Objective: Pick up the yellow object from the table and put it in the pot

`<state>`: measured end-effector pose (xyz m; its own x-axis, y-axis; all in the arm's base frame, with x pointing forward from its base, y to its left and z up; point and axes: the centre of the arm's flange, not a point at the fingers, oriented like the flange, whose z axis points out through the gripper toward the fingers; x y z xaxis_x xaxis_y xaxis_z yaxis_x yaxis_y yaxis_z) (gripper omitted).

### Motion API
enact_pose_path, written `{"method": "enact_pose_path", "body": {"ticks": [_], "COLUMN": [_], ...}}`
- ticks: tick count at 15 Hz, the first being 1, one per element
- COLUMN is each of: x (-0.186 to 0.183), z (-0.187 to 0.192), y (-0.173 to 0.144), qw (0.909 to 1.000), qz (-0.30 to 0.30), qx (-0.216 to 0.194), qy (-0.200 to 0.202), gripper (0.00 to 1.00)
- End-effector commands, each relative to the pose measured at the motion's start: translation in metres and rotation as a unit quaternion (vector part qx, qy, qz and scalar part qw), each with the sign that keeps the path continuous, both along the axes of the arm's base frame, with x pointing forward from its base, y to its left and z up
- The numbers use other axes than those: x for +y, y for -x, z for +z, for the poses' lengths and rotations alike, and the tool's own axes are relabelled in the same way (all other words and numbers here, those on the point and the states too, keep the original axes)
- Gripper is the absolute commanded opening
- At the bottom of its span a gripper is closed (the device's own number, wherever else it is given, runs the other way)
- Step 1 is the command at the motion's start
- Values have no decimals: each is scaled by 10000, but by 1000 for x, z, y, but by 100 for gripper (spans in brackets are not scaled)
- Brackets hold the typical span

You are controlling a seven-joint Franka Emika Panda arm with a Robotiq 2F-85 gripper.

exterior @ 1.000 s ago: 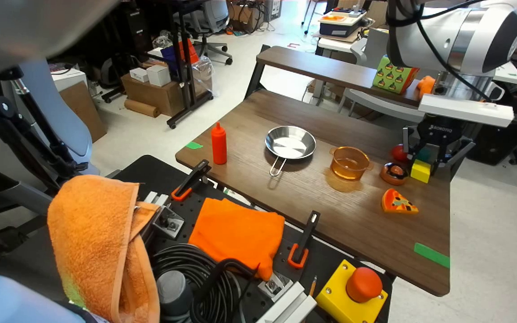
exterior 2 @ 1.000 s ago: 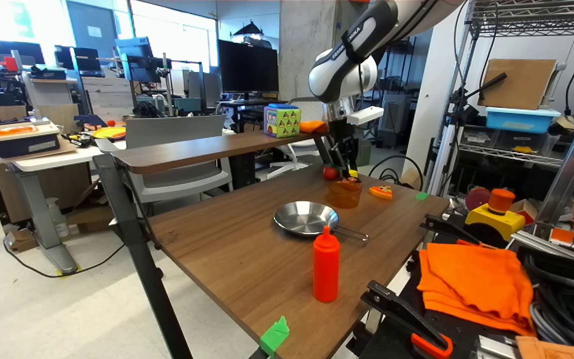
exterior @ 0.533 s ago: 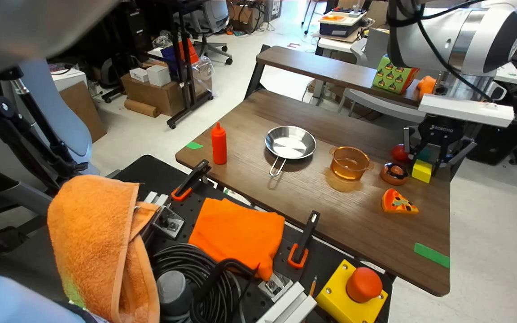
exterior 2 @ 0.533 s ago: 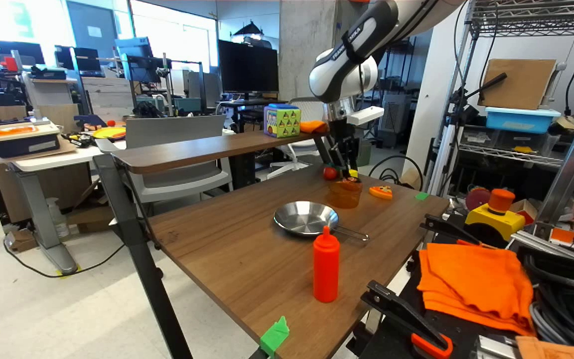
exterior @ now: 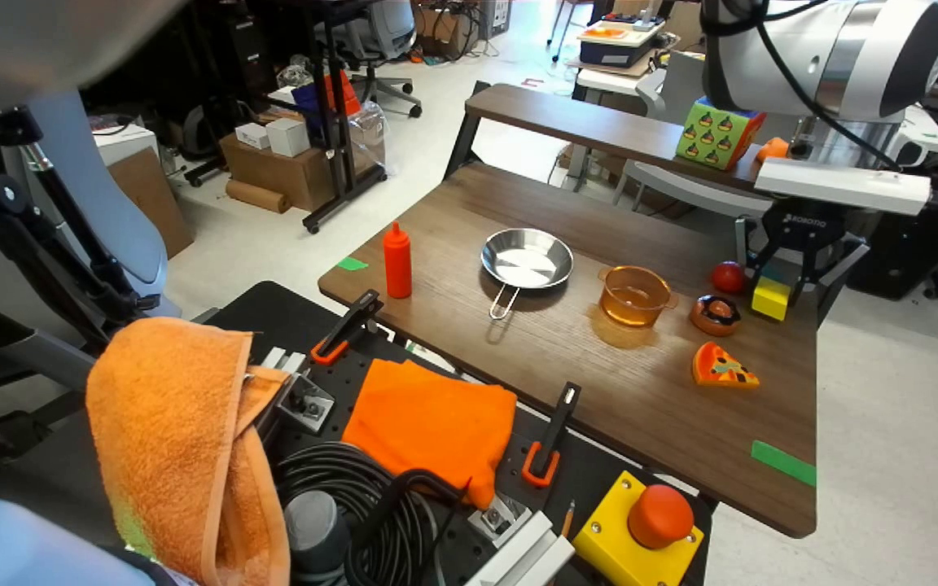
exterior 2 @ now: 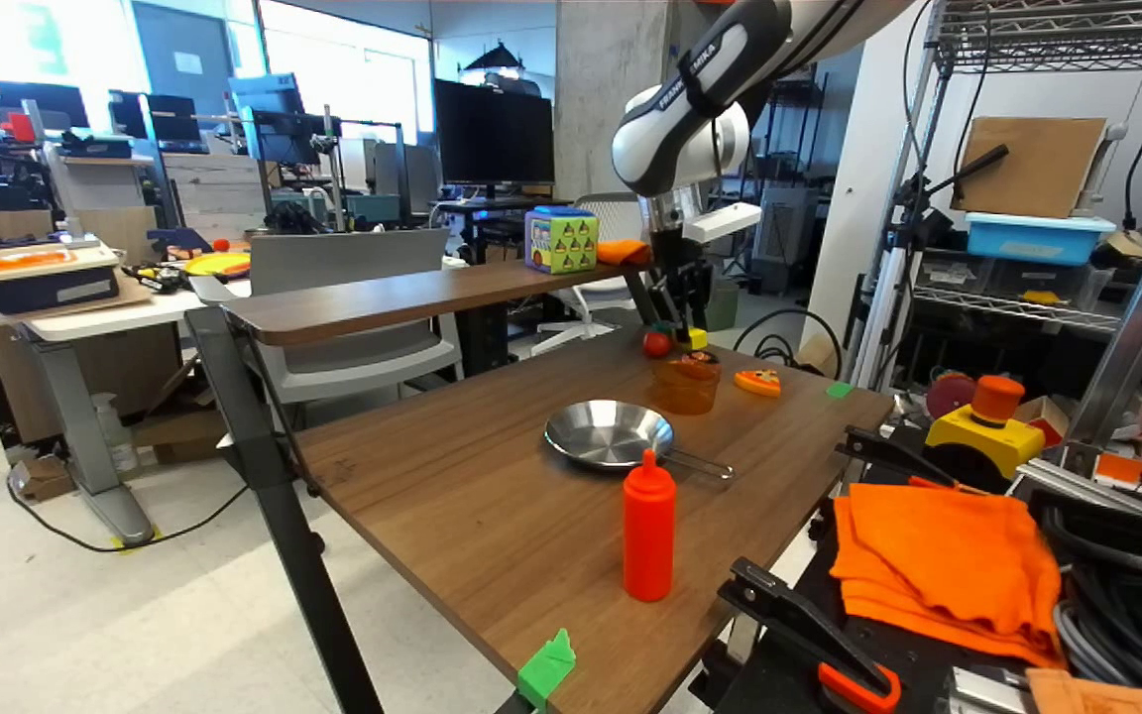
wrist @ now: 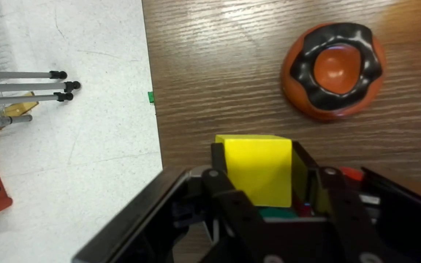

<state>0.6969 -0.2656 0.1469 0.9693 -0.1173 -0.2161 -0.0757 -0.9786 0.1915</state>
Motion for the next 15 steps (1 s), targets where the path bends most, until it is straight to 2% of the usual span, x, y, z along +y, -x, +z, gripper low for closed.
{"method": "enact_pose_path", "body": {"ticks": [1,10,15], "x": [13,49,61], "z": [24,79,89], "y": [7,13,24], "qw": [9997,9962,9909], "qz": [-6,111,82], "qx": [-172,-672,-1042], "qy": [188,543,845], "gripper": [20,20,20]}}
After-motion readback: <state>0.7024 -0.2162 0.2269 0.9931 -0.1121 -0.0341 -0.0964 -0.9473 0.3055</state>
